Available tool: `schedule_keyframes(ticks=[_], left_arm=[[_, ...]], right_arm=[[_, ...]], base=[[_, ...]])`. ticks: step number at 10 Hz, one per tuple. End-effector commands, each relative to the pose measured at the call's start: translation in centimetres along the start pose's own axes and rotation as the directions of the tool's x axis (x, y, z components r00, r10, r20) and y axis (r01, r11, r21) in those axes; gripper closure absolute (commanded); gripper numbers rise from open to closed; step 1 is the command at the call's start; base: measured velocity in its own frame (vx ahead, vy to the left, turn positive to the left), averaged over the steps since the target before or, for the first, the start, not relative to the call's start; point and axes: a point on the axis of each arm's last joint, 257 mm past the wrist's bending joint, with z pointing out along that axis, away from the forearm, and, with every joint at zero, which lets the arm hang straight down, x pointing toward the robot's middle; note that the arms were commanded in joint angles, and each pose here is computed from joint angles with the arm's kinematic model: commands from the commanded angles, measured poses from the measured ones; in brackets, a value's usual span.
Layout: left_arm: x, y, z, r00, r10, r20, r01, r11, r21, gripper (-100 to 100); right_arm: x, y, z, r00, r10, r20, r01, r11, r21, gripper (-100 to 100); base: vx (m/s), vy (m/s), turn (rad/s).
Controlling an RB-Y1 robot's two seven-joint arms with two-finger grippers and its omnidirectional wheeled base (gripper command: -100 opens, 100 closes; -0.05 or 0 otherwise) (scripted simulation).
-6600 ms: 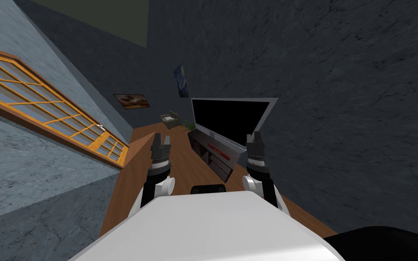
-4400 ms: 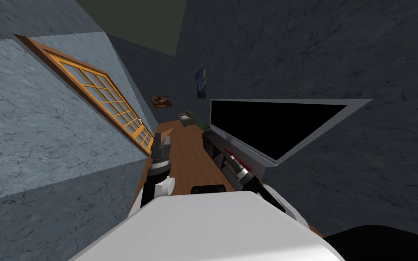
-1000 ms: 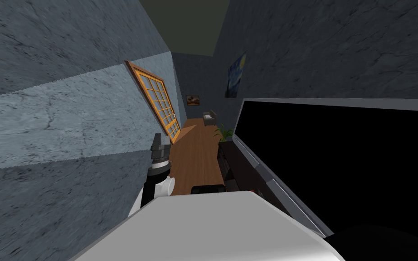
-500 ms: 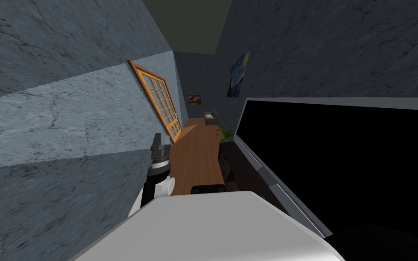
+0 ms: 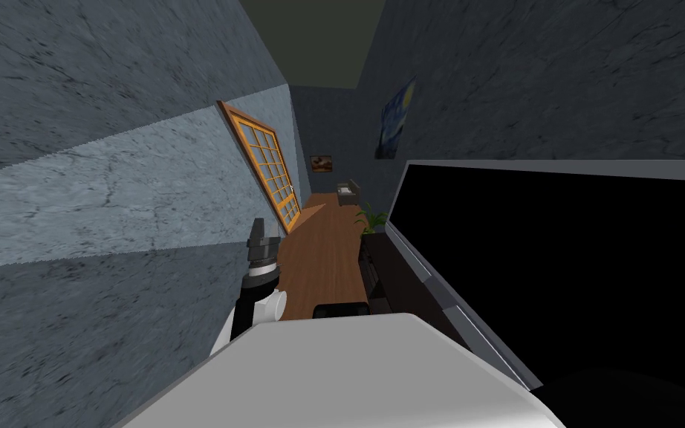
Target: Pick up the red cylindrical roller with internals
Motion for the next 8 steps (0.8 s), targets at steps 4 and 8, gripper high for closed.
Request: schedule_keyframes(ticks=[4,8], left_arm=[[0.0,0.0,0.0,1.0,0.0,0.0,0.0,1.0,0.0,0],[0.0,0.0,0.0,1.0,0.0,0.0,0.0,1.0,0.0,0]], right_arm=[[0.0,0.1,0.0,1.0,0.003,0.0,-0.003,1.0,-0.001,100],[-0.4,-0.6,-1.1,1.0,-0.014,0.0,0.014,1.0,0.002,100]], base=[[0.0,0.0,0.0],[0.004,0.009,-0.043]])
